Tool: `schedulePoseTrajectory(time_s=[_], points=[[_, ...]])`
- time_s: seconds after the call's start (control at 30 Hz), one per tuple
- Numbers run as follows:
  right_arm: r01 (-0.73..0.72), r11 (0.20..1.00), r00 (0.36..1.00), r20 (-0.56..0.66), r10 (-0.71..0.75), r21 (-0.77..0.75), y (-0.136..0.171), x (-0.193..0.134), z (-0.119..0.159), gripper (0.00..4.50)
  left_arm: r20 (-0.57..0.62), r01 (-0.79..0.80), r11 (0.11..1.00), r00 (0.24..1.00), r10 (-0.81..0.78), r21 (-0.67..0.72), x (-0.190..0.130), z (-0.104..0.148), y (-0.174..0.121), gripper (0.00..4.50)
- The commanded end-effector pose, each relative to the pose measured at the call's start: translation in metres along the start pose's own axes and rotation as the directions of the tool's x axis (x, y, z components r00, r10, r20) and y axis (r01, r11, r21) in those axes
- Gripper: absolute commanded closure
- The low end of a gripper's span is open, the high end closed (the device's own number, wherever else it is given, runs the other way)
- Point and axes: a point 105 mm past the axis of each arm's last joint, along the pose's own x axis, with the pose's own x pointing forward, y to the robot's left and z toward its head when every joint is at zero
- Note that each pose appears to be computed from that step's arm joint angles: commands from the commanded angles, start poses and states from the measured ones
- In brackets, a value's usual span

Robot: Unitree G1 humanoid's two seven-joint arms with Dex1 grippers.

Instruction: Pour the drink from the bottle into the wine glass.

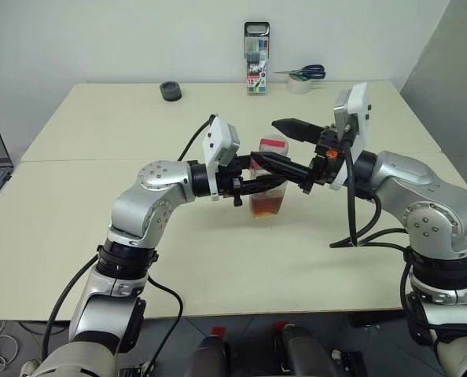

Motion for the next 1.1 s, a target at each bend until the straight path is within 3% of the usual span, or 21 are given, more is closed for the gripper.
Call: schedulePoseTrajectory(time_s=[0.03, 0.23, 0.27, 0.43, 0.77, 1.0, 1.07, 1.1], points=[[0.006, 1.000, 0.998, 0.067, -0.005, -0.014, 0.001, -0.003, 0.017, 0.61, 0.035, 0.020, 0.998, 0.999, -0.022, 0.054, 0.001, 0.016, -0.004, 2.52], [-0.009, 1.000, 0.999, 0.053, 0.010, -0.009, 0.004, -0.003, 0.012, 2.65, 0.034, 0.020, 0.998, 0.999, -0.022, 0.054, 0.001, 0.016, -0.004, 2.52], [-0.012, 1.000, 0.999, 0.052, 0.013, -0.008, 0.005, -0.003, 0.011, 2.73, 0.034, 0.020, 0.998, 0.999, -0.022, 0.054, 0.001, 0.016, -0.004, 2.52], [-0.050, 0.999, 0.998, 0.042, 0.050, -0.015, 0.008, -0.002, 0.011, 2.73, 0.035, 0.027, 0.998, 0.999, -0.029, 0.054, 0.000, 0.017, -0.004, 2.52], [-0.285, 0.957, 0.958, -0.045, 0.283, -0.062, -0.001, -0.003, 0.029, 2.73, 0.027, 0.158, 0.986, 0.987, -0.159, 0.050, -0.005, 0.024, -0.018, 2.52], [-0.283, 0.912, 0.959, -0.098, 0.266, -0.297, -0.012, -0.006, 0.044, 2.73, 0.022, 0.124, 0.991, 0.992, -0.125, 0.056, -0.010, 0.024, -0.016, 2.52], [-0.274, 0.918, 0.962, -0.084, 0.261, -0.288, -0.014, -0.008, 0.049, 2.73, 0.021, 0.117, 0.992, 0.993, -0.118, 0.053, -0.011, 0.023, -0.016, 2.52], [-0.249, 0.946, 0.968, -0.024, 0.250, -0.208, -0.017, -0.009, 0.060, 2.73, 0.018, 0.114, 0.992, 0.993, -0.115, 0.051, -0.013, 0.021, -0.015, 2.52]])
